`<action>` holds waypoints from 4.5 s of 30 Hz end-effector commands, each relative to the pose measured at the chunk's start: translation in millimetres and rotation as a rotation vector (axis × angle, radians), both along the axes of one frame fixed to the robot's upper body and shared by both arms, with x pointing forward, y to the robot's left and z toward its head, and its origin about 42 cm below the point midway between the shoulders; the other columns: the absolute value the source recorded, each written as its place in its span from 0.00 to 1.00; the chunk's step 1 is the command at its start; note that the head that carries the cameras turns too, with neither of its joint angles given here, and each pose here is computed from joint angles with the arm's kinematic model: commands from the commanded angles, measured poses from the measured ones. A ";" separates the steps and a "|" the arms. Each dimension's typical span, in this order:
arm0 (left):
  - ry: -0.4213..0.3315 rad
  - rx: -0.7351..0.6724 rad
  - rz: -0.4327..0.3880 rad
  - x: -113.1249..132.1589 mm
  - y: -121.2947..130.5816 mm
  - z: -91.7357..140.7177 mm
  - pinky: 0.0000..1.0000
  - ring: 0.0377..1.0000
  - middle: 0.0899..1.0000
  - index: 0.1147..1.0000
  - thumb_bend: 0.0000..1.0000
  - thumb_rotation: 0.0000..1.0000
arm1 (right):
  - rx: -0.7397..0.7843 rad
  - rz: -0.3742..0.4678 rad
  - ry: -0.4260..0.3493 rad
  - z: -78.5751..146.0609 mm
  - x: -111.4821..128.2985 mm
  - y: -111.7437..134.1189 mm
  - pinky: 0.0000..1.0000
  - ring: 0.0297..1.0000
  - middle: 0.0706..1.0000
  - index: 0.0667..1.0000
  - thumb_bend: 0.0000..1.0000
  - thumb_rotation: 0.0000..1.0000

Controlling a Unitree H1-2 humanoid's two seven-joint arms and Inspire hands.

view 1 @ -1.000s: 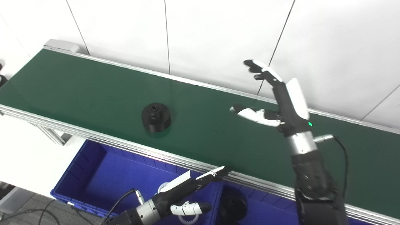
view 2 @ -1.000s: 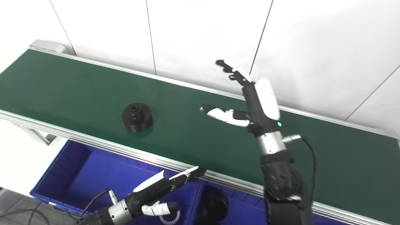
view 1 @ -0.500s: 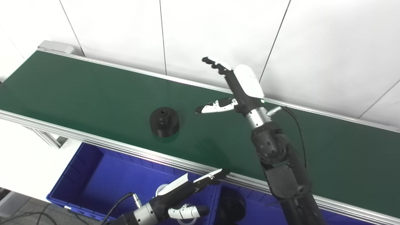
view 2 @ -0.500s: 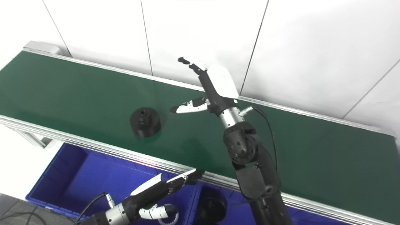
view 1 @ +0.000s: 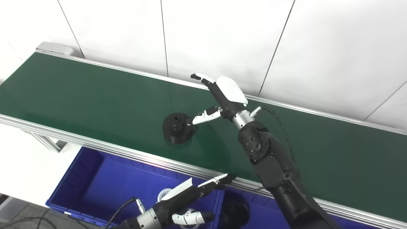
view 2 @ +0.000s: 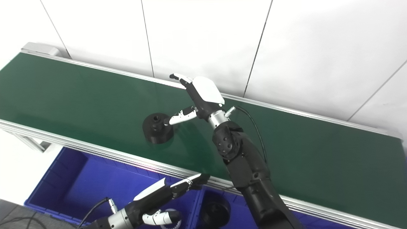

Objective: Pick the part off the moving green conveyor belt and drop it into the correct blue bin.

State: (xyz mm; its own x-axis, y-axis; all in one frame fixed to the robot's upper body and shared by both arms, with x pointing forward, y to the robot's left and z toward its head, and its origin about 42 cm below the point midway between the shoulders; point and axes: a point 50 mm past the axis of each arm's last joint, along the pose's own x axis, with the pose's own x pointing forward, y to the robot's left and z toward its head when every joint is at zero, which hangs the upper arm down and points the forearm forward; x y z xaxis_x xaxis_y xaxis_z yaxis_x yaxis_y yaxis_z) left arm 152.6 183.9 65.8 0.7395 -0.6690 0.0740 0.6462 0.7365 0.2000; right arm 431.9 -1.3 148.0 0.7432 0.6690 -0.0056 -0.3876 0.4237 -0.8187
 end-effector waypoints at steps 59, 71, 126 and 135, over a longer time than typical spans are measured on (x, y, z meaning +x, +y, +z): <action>-0.059 -0.127 0.033 7.9 15.0 18.2 0.96 0.98 0.98 0.96 0.47 0.93 | -0.093 0.044 -0.050 11.5 -9.3 -57.0 0.29 0.43 0.47 0.43 0.52 0.00; -0.053 -0.137 0.027 9.4 16.1 17.3 0.95 0.97 0.98 0.96 0.49 0.91 | -0.047 -0.018 -0.095 35.6 -22.0 -93.3 0.27 0.42 0.46 0.43 0.52 0.00; -0.034 -0.217 -0.010 54.8 42.6 46.4 0.96 0.98 0.98 0.94 0.47 0.80 | -0.031 -0.292 0.281 -57.9 -238.0 -179.2 0.34 0.39 0.45 0.44 0.53 0.00; -0.041 -0.212 -0.010 54.3 44.6 48.9 0.97 0.98 0.98 0.94 0.46 0.81 | -0.072 -0.257 0.291 -54.9 -238.3 -184.5 0.53 0.57 0.63 0.67 0.92 0.49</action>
